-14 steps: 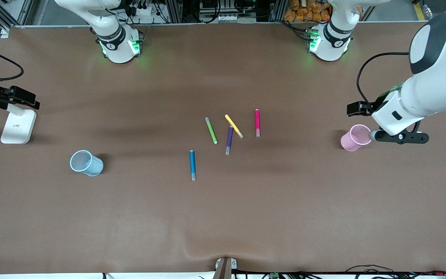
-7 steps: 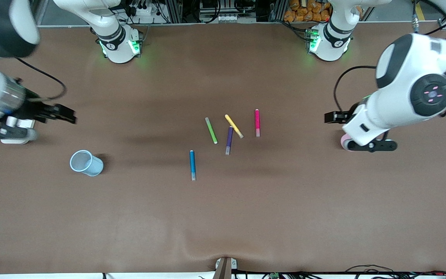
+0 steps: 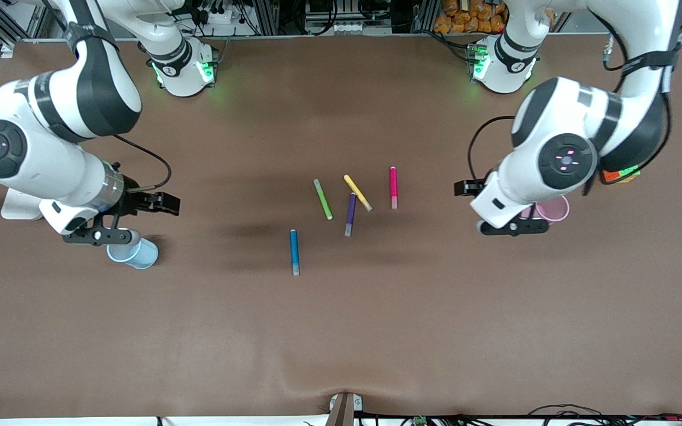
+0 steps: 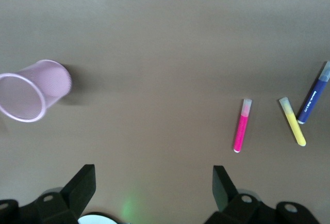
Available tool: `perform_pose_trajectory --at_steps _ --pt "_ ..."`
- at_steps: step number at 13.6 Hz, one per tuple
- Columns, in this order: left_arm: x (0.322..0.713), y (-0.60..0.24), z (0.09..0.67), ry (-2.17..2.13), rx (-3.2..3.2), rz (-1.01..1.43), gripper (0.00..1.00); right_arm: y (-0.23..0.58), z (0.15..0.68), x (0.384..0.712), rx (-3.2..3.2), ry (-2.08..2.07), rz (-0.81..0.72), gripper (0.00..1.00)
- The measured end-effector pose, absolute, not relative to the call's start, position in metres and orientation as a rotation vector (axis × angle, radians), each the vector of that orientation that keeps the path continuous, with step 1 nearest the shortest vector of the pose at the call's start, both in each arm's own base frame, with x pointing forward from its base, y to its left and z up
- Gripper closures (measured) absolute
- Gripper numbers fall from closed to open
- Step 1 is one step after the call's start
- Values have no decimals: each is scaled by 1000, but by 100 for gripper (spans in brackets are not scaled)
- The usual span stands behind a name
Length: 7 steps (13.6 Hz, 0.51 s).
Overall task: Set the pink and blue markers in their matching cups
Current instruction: 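Move the left gripper toward the pink marker while the right gripper reaches the blue marker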
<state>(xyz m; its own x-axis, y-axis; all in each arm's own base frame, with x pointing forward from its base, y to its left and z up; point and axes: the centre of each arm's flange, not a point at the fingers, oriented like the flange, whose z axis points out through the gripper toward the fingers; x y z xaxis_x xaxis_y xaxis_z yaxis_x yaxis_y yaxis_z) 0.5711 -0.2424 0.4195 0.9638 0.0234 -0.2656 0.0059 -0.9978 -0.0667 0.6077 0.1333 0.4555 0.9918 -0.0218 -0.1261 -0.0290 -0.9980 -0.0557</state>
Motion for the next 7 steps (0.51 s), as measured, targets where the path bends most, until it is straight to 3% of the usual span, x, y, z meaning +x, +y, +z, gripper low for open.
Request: perform_pose_trajectory --at_steps 7 --pt "525 -305 319 -14 -3047 388 0 189 412 616 -3029 -1 156 0"
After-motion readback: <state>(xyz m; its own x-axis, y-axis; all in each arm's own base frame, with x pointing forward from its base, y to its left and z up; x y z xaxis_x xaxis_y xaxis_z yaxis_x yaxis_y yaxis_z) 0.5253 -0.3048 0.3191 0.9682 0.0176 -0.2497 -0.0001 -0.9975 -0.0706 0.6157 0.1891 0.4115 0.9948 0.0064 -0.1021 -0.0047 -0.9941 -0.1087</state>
